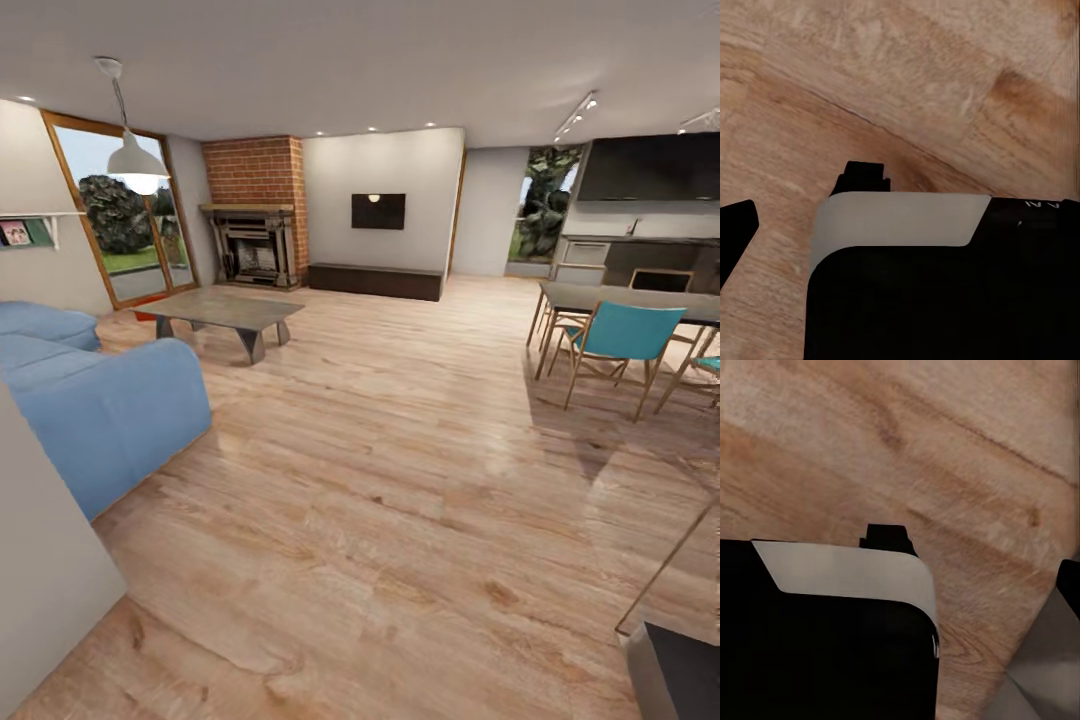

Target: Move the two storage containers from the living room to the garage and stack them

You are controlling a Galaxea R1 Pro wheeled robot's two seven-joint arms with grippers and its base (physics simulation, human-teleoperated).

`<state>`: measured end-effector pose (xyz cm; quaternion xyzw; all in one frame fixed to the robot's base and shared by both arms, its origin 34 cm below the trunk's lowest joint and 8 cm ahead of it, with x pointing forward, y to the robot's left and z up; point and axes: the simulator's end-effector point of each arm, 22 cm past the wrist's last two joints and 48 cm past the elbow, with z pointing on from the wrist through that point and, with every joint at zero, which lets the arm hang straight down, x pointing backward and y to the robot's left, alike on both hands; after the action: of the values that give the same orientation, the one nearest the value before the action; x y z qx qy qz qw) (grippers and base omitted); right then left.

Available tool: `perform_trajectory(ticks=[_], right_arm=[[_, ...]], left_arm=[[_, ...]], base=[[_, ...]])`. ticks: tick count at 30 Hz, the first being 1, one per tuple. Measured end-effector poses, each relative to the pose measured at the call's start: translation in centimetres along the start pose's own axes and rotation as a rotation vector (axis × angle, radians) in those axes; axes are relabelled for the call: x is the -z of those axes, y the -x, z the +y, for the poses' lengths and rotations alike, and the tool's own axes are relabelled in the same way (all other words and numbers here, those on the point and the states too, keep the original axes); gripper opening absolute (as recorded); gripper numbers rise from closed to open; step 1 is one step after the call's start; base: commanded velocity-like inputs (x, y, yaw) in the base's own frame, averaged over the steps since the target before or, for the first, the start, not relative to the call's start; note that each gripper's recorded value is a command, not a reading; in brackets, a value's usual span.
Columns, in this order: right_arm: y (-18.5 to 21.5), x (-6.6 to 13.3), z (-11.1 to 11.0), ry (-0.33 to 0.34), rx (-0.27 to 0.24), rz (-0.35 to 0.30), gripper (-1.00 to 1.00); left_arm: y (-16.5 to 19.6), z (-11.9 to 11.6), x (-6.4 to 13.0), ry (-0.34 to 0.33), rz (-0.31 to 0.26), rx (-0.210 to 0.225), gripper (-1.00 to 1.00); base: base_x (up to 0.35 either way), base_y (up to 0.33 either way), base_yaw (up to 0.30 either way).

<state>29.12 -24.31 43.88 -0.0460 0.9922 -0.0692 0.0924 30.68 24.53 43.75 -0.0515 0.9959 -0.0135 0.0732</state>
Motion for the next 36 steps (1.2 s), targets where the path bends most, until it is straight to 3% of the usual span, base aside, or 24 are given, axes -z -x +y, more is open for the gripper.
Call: perform_trajectory(ticks=[8,36], right_arm=[[-0.02,0.0,-0.01,0.0,0.0,0.001,1.0],[0.45,0.0,0.07,0.002,0.003,-0.016,1.0]], left_arm=[[-0.01,-0.02,0.0,0.0,0.0,0.0,1.0],[-0.1,-0.12,0.0,-0.001,0.001,-0.001,1.0]], base=[[0.322,0.0,-0.203],[0.322,0.0,-0.004]])
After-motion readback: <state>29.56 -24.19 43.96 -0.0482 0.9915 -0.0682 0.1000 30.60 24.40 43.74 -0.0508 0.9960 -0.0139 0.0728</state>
